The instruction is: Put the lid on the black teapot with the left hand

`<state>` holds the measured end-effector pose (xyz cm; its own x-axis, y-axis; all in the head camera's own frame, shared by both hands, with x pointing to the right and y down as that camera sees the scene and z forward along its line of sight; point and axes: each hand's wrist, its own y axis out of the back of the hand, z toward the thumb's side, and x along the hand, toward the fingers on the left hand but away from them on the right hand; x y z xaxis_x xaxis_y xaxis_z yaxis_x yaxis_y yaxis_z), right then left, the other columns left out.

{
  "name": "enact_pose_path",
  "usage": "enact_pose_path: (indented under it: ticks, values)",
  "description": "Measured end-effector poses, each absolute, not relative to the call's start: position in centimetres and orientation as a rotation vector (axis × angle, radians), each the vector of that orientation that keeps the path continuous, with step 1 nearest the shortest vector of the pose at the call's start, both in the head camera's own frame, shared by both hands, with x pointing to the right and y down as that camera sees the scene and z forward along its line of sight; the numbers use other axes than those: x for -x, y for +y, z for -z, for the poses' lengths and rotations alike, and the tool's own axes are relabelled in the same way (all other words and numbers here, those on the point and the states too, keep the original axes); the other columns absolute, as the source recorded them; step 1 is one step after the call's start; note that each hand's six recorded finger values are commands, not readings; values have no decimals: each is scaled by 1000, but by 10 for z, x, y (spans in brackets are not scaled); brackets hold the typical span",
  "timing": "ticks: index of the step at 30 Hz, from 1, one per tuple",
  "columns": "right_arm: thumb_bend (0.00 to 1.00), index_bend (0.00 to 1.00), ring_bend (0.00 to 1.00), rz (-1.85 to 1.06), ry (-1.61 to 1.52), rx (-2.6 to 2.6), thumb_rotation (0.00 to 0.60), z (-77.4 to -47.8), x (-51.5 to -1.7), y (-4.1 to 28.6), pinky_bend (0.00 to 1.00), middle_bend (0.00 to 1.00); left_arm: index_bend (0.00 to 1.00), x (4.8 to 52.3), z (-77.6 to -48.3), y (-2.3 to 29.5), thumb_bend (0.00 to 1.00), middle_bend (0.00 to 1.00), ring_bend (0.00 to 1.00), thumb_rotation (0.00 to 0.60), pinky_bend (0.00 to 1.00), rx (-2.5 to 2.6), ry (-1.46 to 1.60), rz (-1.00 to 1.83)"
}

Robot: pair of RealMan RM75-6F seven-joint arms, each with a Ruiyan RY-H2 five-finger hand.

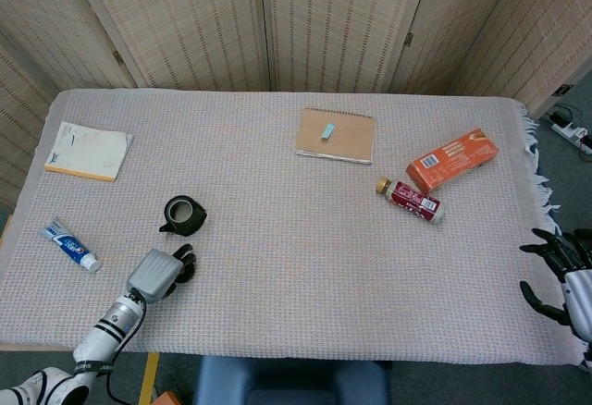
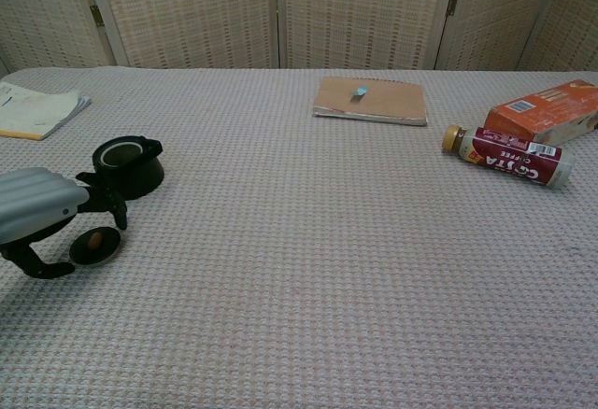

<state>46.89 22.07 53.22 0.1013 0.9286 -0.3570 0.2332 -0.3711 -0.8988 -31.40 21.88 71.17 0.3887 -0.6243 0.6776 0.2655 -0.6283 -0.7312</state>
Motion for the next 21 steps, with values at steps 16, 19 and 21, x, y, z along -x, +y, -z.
enact_pose_path:
  ticks: [16, 19, 21]
  values:
    - [372, 279, 263, -1315, -1152, 1701, 600, -531, -471, 222, 107, 180, 400, 316, -721, 217, 250, 319, 806, 600, 719, 1824, 344, 1348]
    - [371, 279, 263, -1316, -1151, 1702, 600, -532, -470, 222, 107, 180, 425, 317, -722, 217, 250, 344, 818, 600, 722, 1821, 351, 1343]
    - [371, 279, 263, -1315, -1153, 1700, 600, -531, -471, 222, 107, 180, 443, 318, -723, 216, 250, 363, 828, 600, 725, 1820, 359, 1340]
